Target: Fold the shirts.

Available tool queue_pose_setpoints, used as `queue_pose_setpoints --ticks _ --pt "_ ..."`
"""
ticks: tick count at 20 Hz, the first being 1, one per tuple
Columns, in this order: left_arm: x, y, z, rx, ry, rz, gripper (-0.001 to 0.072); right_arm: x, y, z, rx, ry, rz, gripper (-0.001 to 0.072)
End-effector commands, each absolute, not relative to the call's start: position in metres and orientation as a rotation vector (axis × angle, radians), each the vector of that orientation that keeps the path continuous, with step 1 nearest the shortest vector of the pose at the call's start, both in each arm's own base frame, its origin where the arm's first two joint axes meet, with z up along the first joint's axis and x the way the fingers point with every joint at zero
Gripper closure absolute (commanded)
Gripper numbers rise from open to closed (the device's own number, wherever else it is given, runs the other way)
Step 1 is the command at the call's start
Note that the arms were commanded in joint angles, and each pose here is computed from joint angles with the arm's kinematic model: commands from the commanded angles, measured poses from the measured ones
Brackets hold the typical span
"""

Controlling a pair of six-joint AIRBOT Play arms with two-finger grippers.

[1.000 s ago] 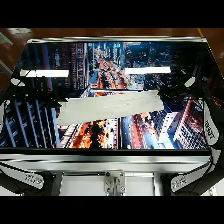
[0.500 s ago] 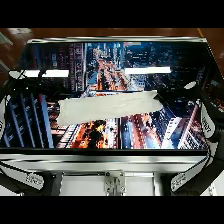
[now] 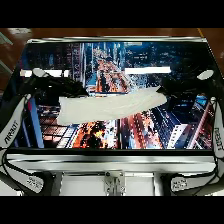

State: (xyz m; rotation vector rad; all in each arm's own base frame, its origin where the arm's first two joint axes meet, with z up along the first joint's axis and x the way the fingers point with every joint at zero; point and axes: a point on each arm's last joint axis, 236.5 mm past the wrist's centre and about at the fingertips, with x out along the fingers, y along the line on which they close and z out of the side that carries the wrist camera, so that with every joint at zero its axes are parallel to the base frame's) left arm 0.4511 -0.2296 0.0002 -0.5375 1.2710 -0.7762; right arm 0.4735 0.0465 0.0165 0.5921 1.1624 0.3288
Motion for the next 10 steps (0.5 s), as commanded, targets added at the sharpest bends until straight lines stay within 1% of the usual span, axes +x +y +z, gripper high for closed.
queue_pose_setpoints --ticks 1,4,6,8,10 --pt "0.440 -0.315 -0.017 -0.516 1.240 -0.835 0.0664 0.439 0.062 0.090 0.586 1.122 0.382 0.0643" --pt "0.412 -0.391 -0.035 -0.607 1.272 -0.894 0.0664 0.400 0.070 0.138 0.583 1.117 0.386 0.0643" --pt "0.391 -0.439 -0.041 -0.678 1.274 -0.947 0.0664 0.379 0.075 0.162 0.593 1.106 0.382 0.0643" --pt "0.366 -0.480 -0.050 -0.767 1.305 -0.962 0.0664 0.364 0.078 0.181 0.602 1.084 0.374 0.0643" --pt "0.333 -0.510 -0.057 -0.749 1.353 -1.056 0.0664 0.358 0.077 0.192 0.602 1.058 0.354 0.0643"
